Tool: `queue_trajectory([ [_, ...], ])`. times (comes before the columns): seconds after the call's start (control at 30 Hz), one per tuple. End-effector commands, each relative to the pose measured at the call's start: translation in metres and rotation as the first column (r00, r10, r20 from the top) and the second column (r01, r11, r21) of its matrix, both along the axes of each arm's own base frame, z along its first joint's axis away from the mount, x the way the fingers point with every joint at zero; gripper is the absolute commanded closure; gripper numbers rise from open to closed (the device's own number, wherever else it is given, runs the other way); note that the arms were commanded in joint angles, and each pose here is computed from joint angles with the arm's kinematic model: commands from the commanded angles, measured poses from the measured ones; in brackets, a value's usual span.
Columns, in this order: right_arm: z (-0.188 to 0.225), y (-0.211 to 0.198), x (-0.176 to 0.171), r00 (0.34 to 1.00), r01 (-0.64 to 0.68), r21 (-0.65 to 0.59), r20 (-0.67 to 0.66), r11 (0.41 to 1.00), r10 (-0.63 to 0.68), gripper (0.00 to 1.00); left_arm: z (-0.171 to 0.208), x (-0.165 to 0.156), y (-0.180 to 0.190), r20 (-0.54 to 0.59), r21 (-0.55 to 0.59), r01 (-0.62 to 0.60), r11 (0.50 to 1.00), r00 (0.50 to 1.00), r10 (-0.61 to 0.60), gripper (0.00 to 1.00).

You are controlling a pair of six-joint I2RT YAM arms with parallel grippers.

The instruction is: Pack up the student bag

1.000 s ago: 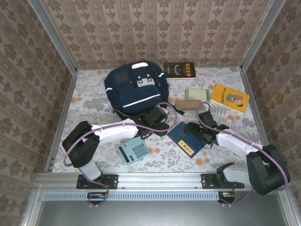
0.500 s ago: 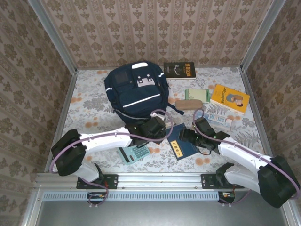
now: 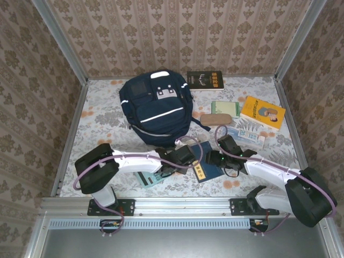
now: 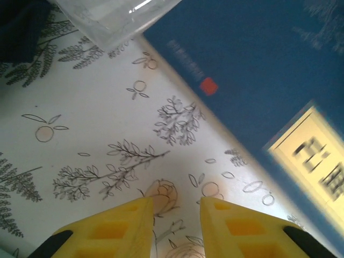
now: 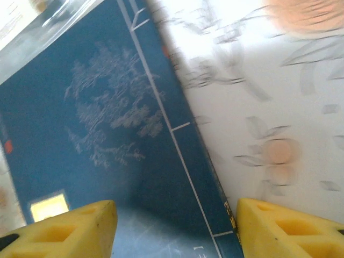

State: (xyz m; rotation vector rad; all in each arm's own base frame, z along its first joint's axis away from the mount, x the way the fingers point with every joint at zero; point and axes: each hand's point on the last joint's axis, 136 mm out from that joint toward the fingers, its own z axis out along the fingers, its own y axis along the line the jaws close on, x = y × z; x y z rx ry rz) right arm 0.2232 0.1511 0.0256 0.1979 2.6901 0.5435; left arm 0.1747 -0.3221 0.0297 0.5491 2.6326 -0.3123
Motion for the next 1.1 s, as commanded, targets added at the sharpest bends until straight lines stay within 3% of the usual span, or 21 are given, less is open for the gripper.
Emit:
queue_trajectory([
  [0.0, 0.004, 0.033, -0.011, 0.994, -0.107, 0.126, -0.010, 0.986, 0.109, 0.40, -0.013, 0.005, 0.006, -0.034, -0.004, -0.042, 0.999, 0.999, 0.041, 0.71],
  [0.27, -0.001, 0.032, -0.010, 0.993, -0.117, 0.101, -0.010, 0.988, 0.119, 0.40, -0.015, 0.009, 0.015, -0.039, 0.015, -0.064, 0.998, 0.997, 0.065, 0.73],
  [0.53, -0.003, 0.024, -0.007, 0.995, -0.099, 0.055, 0.004, 0.994, 0.099, 0.40, 0.007, -0.008, 0.010, -0.070, -0.107, -0.120, 0.987, 0.991, 0.113, 0.71],
  [0.7, 0.001, 0.022, -0.007, 0.995, -0.094, 0.052, 0.016, 0.994, 0.094, 0.41, 0.021, -0.015, 0.010, -0.086, -0.208, -0.194, 0.959, 0.980, 0.179, 0.66],
  [0.77, 0.003, 0.022, -0.007, 0.995, -0.095, 0.052, 0.023, 0.994, 0.094, 0.40, 0.027, -0.016, 0.008, -0.089, -0.249, -0.213, 0.945, 0.977, 0.196, 0.59],
  [0.83, 0.003, 0.021, -0.007, 0.995, -0.093, 0.050, 0.025, 0.994, 0.091, 0.40, 0.027, -0.017, 0.005, -0.110, -0.290, -0.233, 0.928, 0.972, 0.209, 0.54],
  [1.07, 0.001, 0.022, -0.008, 0.995, -0.095, 0.053, 0.017, 0.994, 0.094, 0.40, 0.015, -0.018, -0.008, -0.189, -0.353, -0.286, 0.891, 0.954, 0.231, 0.54],
])
